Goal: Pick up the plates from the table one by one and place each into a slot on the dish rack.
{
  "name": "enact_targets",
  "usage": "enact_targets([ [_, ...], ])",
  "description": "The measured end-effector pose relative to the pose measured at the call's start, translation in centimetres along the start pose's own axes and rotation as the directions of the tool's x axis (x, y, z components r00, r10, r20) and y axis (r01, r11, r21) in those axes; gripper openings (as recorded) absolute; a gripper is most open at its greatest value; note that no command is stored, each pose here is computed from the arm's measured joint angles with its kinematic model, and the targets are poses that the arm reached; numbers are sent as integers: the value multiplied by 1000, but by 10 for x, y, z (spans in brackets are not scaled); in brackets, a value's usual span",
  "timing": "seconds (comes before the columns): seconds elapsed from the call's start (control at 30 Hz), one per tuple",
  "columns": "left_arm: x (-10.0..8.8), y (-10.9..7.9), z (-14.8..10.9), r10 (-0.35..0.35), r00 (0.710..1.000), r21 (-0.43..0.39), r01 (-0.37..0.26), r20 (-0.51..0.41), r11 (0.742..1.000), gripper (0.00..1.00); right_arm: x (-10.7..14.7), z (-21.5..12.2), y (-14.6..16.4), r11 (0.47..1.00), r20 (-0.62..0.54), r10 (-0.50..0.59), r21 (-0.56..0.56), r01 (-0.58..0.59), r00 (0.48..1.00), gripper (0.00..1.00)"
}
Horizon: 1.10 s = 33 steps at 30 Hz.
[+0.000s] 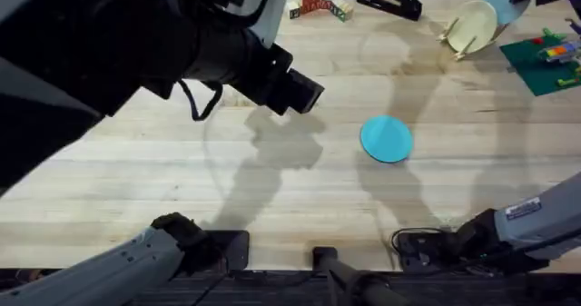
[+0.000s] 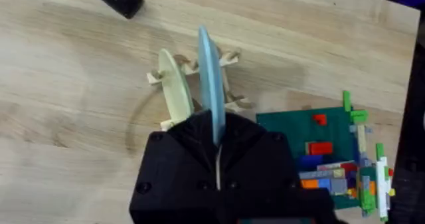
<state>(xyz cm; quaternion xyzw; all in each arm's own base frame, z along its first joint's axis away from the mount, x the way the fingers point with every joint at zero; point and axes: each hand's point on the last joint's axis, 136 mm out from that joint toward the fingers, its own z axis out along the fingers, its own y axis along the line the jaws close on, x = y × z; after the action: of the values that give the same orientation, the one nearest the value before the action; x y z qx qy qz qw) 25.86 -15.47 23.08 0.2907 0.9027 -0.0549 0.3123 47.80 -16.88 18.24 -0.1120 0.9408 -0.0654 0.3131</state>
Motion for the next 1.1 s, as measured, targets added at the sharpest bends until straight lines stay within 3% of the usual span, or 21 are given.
enact_targets([
  [0.37,0,0,0,-1,1000,0,1,0,1000,994,4,26,11,999,-28,-12,-33,11,1000,30],
  [1.1,0,0,0,-21,1000,0,21,0,1000,993,4,27,6,1000,-33,-19,-3,19,999,30],
])
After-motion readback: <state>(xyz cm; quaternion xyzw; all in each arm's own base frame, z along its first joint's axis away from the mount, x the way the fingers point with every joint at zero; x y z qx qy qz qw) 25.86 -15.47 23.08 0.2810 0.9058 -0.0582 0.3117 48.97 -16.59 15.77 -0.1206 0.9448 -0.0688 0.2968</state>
